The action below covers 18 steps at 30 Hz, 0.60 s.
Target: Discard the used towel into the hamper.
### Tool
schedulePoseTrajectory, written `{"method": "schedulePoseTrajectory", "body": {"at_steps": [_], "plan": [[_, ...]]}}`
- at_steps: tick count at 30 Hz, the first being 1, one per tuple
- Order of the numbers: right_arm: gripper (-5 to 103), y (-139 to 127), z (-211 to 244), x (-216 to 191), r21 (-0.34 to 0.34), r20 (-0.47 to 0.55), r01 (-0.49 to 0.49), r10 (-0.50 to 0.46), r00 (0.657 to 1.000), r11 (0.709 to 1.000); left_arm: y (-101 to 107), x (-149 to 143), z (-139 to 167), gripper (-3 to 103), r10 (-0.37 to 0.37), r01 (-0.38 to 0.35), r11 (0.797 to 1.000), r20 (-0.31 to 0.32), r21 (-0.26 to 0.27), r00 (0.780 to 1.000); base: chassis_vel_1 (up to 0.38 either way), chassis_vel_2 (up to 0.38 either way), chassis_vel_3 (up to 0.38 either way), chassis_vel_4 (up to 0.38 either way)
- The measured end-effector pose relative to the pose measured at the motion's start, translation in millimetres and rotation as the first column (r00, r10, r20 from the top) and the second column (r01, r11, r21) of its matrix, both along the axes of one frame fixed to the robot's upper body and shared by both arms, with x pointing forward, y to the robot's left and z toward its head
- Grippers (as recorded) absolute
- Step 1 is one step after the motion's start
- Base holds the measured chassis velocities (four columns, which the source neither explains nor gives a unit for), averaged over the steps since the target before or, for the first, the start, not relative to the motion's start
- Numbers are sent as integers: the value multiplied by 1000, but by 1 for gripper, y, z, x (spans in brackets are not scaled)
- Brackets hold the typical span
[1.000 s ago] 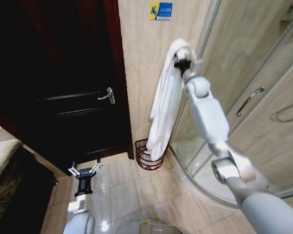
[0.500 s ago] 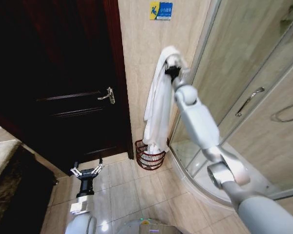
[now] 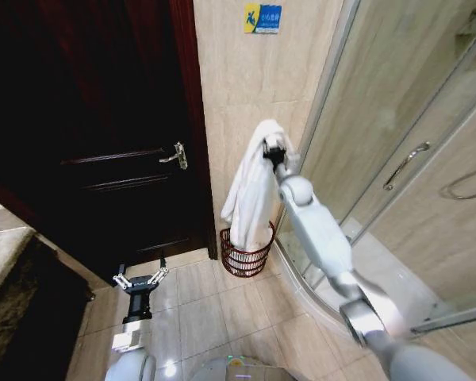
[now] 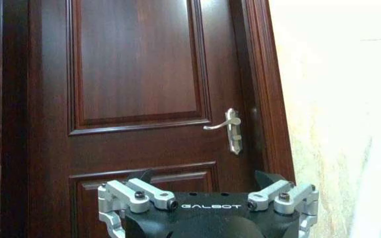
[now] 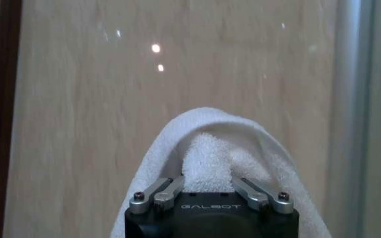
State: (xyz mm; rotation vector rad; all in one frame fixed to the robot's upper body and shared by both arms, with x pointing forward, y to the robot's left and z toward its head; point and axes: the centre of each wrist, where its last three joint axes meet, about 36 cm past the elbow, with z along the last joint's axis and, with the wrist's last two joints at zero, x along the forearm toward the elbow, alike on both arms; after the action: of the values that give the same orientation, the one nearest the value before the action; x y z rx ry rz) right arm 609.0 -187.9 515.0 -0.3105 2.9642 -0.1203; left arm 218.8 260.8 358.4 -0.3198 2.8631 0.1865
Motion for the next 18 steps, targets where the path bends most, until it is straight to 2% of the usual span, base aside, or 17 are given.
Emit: {"method": "schedulePoseTrajectory", "body": {"at_steps": [5,6,7,9,10,11,12,14,18], "plan": [[14,-23,-30,0,-64,-27,64,-66,997,996,0,-1,-1,100,0,0,1000,4,-1,1000,0,0,0,0],[14,-36,-34,7,-94,-2,116,-116,993,989,1,-3,-2,100,3,-3,1000,6,-6,1000,0,0,0,0],[14,-36,-34,7,-94,-2,116,-116,993,989,1,-3,-2,100,3,-3,1000,6,-6,1000,0,0,0,0],[14,-53,-15,28,-104,82,195,-187,979,975,1,-4,-2,100,6,-6,1000,7,-11,1000,0,0,0,0],[14,-53,-15,28,-104,82,195,-187,979,975,1,-4,-2,100,6,-6,1000,7,-11,1000,0,0,0,0],[14,-59,5,41,-86,142,231,-218,966,969,1,-4,-2,100,7,-7,1000,8,-11,1000,0,0,0,0],[14,-60,8,43,-83,150,235,-221,964,968,1,-4,-2,100,7,-7,1000,8,-11,1000,0,0,0,0],[14,-57,48,58,-35,247,250,-234,940,968,1,-4,-3,100,5,-5,1000,8,-11,1000,0,0,0,0],[14,-39,61,58,-3,279,208,-198,940,978,0,-4,-3,100,1,-1,1000,9,-5,1000,0,0,0,0]]}}
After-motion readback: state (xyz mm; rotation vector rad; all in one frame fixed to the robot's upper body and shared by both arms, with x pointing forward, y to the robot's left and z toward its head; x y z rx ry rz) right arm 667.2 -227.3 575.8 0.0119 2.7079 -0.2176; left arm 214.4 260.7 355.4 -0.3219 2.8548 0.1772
